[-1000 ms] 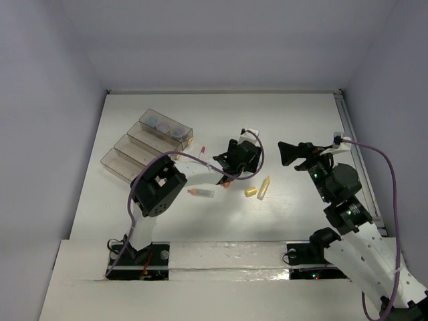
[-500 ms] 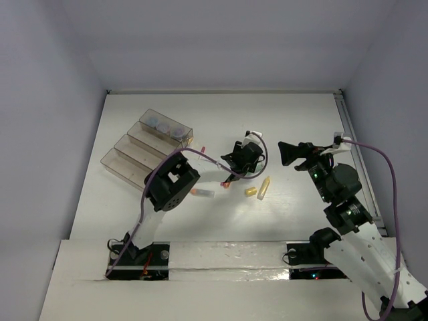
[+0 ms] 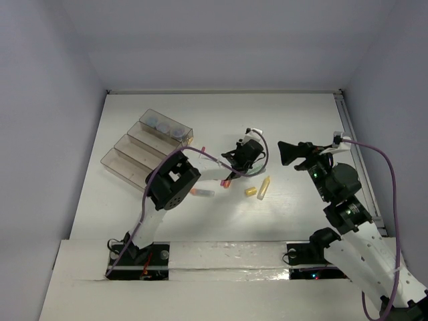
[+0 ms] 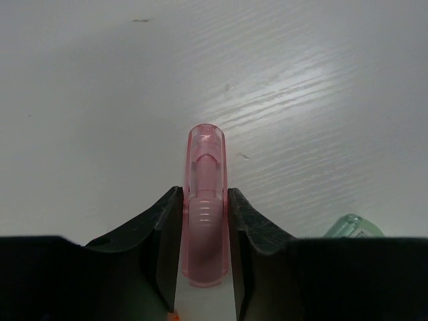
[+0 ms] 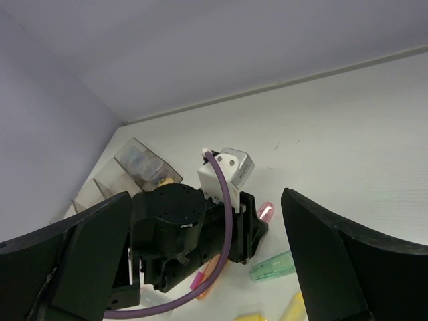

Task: Sort the stationery into containers
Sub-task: Pick up the stationery from the center of the board, then place the stationery in the storage box.

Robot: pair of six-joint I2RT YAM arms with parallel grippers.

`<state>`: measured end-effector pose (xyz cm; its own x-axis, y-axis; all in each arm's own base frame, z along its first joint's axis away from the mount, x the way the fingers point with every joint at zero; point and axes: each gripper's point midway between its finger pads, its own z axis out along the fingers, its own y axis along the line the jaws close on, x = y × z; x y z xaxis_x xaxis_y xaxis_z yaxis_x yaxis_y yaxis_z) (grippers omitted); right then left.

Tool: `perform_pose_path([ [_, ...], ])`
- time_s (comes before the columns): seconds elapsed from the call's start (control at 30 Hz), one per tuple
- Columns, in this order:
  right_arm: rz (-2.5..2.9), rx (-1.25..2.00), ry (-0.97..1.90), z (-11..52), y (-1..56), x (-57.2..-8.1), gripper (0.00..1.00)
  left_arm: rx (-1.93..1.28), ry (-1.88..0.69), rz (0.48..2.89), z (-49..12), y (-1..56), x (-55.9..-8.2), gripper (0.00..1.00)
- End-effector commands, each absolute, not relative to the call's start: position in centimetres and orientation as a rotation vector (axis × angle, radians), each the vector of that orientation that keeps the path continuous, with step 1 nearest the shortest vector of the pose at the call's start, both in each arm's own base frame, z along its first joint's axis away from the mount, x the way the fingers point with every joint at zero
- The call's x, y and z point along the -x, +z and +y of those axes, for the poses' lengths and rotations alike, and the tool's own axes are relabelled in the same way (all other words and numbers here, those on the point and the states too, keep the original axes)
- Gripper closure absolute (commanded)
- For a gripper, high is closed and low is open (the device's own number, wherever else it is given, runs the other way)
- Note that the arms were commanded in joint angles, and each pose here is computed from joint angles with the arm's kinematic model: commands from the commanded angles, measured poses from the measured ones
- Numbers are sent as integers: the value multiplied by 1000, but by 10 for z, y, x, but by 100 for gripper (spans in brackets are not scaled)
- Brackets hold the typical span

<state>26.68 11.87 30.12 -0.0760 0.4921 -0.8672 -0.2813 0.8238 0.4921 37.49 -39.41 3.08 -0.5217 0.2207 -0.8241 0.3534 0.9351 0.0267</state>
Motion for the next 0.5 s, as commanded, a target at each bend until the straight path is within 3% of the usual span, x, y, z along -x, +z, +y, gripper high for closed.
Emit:
perform_pose_path([
  [0.0, 1470, -171, 670, 121, 314, -266, 2, -268, -183, 1989, -382, 117, -409, 81],
  [0.23, 1476, -166, 676, 123, 313, -267, 2, 70, -212, 1825, -261, 219, -436, 81],
  [0.47, 1476, -154, 693, 126, 314, -265, 2, 499, -186, 1734, -112, 214, -423, 81],
])
